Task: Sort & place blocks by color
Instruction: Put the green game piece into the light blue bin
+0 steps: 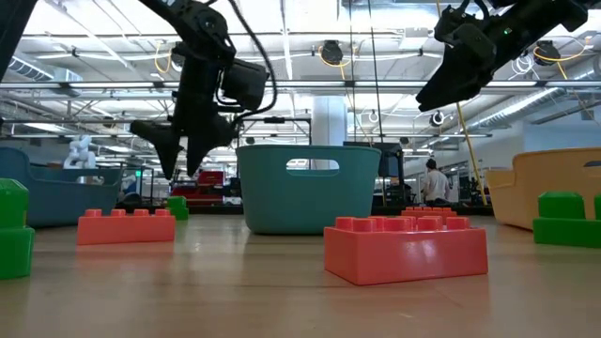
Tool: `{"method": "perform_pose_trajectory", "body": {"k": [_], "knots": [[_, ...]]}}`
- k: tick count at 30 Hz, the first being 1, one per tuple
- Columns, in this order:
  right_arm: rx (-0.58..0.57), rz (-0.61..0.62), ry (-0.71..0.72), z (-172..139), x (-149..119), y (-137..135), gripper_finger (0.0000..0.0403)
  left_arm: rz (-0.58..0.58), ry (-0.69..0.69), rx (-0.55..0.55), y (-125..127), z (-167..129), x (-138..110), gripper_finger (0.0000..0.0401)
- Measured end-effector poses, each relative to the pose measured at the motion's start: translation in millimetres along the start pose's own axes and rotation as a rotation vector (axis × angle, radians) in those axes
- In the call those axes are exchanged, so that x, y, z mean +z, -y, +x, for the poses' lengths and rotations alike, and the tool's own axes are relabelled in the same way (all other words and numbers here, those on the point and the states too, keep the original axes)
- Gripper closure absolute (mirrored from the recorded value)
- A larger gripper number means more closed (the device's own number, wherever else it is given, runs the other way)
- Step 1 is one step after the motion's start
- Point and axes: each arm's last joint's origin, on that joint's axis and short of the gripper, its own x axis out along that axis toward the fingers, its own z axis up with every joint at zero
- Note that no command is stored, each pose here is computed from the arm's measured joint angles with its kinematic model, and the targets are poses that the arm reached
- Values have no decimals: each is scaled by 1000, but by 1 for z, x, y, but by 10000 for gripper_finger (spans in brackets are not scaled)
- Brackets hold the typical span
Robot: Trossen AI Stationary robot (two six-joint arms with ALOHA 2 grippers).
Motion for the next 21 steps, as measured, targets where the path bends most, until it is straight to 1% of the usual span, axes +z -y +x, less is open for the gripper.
{"method": "perform_pose_trajectory", "body": {"k": [3,8,13,18,21], "knots": [[2,2,0,0,0,0,112,138,-26,-27,7,10,-1,167],[28,8,-7,0,0,-1,112,252,-50,-62,18,36,-5,167],[29,8,-7,0,0,-1,112,256,-79,26,18,46,-4,167],[29,8,-7,0,0,-1,112,221,-55,64,10,37,0,167],[29,8,-6,0,0,-1,112,224,-36,97,6,29,-1,167]]}}
